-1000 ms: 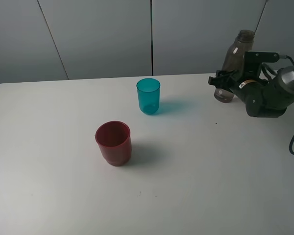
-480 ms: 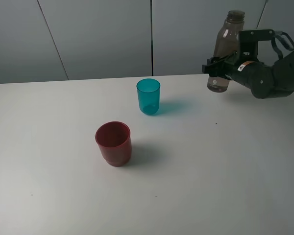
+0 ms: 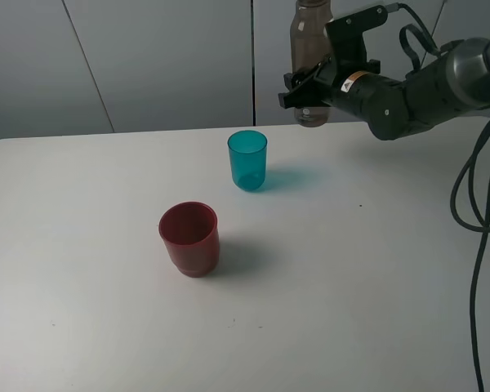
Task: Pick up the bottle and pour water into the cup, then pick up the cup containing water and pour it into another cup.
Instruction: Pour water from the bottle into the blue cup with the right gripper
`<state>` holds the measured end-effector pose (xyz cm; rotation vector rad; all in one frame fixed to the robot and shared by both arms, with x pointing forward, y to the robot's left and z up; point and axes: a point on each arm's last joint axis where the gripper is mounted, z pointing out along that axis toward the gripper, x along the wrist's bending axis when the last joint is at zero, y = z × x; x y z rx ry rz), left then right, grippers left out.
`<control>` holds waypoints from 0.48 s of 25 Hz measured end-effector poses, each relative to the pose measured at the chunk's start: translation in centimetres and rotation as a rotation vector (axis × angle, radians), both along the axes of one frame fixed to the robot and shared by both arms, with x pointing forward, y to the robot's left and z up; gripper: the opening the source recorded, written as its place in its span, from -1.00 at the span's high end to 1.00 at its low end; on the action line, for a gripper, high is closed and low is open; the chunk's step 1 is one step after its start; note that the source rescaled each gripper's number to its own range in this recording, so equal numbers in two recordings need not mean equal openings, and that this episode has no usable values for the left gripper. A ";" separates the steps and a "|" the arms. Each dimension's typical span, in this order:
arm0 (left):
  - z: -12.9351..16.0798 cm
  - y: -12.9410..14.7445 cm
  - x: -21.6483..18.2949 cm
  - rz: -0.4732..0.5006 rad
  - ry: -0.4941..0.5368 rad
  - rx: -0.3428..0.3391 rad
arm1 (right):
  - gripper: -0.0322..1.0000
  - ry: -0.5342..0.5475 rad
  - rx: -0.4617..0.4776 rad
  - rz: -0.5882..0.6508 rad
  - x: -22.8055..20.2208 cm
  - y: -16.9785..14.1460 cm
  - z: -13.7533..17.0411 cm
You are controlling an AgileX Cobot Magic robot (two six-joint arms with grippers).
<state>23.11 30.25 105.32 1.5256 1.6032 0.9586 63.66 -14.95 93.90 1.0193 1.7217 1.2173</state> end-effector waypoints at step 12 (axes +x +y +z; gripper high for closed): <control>0.0 0.0 0.0 0.000 0.000 0.000 | 0.91 -0.035 -0.130 0.047 2.4 1.3 -1.2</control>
